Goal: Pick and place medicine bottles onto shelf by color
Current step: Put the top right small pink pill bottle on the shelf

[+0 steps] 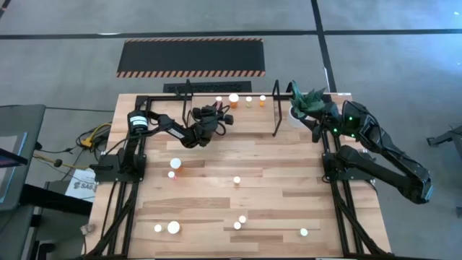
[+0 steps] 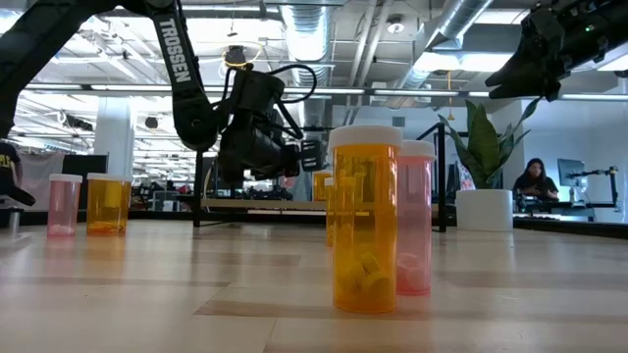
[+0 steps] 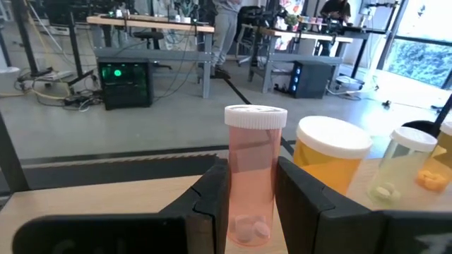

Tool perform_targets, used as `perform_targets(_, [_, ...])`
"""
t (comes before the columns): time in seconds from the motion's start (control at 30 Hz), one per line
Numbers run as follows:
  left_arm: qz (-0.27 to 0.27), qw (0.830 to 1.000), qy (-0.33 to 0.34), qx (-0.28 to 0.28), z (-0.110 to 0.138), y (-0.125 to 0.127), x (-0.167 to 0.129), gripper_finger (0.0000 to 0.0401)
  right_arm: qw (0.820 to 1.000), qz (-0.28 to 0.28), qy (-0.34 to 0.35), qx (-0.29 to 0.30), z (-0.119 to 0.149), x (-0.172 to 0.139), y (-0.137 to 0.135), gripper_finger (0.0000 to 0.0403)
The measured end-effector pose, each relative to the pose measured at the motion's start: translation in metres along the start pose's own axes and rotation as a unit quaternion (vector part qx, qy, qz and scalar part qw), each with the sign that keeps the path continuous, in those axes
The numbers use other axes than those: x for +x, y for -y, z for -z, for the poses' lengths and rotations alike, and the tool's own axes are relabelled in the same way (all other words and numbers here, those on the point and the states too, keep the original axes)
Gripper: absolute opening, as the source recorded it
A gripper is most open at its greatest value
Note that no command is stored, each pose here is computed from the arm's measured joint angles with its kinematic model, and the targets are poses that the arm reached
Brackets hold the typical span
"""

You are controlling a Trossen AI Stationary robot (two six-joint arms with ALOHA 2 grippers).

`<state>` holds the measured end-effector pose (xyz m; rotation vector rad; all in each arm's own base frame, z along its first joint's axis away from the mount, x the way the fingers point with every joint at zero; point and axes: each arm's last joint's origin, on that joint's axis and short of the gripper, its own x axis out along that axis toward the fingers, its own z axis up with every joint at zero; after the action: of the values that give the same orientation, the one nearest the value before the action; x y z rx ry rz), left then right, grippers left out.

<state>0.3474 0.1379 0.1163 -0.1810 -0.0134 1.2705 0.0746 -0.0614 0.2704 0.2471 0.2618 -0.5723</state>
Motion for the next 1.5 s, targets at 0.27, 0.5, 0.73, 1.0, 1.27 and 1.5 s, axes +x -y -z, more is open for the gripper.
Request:
perform_targets(0.27, [-0.005,1.000,0.000,0.011,0.000,-0.002,0.002,0.0076,1.000,0.000,0.000,0.000,0.000,0.000,0.000,0.0226])
perform_targets(0.5, [-0.002,1.000,-0.001,-0.011,0.000,-0.002,0.003,0.0076,1.000,0.000,0.000,0.000,0.000,0.000,0.000,0.0226])
perform_targets(0.73, [0.040,0.999,-0.006,-0.026,-0.001,0.001,0.002,0.0076,1.000,0.000,0.000,0.000,0.000,0.000,0.000,0.0226])
perform_targets(1.0, [0.054,0.998,-0.008,-0.017,-0.001,0.003,0.000,0.0076,1.000,0.000,0.000,0.000,0.000,0.000,0.000,0.0226])
perform_targets(1.27, [0.018,1.000,0.015,-0.020,-0.006,0.001,0.002,0.0076,1.000,0.000,0.000,0.000,0.000,0.000,0.000,0.0226])
perform_targets(1.5, [0.033,0.996,0.047,-0.064,0.016,-0.001,0.006,0.0076,1.000,0.000,0.000,0.000,0.000,0.000,0.000,0.0226])
